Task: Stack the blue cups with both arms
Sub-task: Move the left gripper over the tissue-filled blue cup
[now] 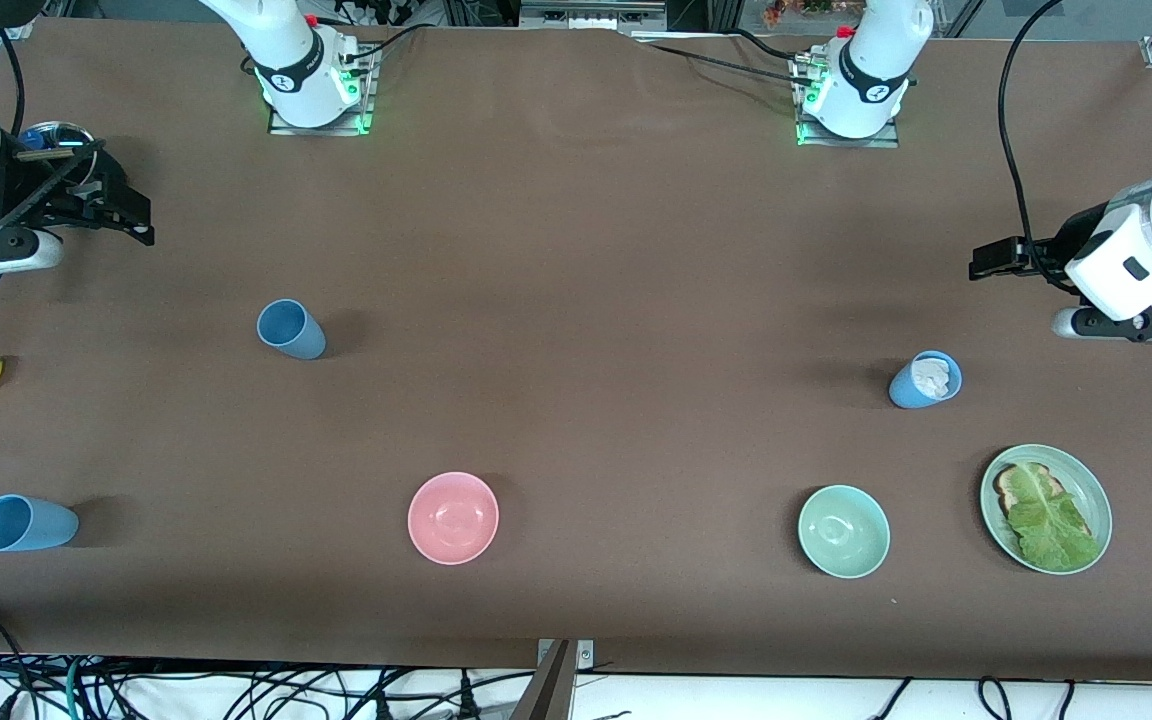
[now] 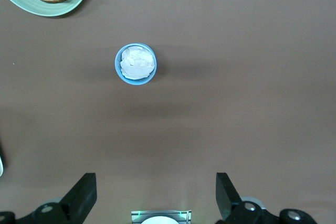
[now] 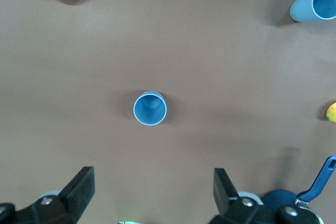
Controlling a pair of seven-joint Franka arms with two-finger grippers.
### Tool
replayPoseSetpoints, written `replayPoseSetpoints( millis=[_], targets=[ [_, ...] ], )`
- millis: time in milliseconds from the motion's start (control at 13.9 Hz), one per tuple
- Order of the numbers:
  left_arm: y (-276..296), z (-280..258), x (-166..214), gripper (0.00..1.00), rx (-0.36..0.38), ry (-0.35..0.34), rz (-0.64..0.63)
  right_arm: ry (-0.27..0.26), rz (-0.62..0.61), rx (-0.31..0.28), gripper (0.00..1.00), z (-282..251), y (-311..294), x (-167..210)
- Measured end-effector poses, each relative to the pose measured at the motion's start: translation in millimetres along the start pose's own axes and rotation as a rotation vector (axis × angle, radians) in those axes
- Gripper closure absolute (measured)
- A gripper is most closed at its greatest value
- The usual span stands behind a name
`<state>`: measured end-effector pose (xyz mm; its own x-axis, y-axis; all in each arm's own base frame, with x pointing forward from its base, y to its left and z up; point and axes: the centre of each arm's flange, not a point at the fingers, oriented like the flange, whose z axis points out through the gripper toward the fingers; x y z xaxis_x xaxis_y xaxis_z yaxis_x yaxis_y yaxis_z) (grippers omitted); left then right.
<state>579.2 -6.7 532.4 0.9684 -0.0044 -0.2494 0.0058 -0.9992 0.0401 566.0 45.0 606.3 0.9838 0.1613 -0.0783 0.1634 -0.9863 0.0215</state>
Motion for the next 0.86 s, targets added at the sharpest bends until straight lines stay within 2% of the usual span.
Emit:
replayPoseSetpoints(
  millis=[360, 865],
  targets=[
    [-24, 11, 4, 0.00, -0.010, -0.003, 0.031, -0.024, -0.003, 0.001, 0.00, 13, 1, 7],
    [-52, 72, 8, 0.00, -0.009, 0.044, 0.064, -0.057, -0.003, 0.003, 0.00, 58, 3, 15]
  ],
)
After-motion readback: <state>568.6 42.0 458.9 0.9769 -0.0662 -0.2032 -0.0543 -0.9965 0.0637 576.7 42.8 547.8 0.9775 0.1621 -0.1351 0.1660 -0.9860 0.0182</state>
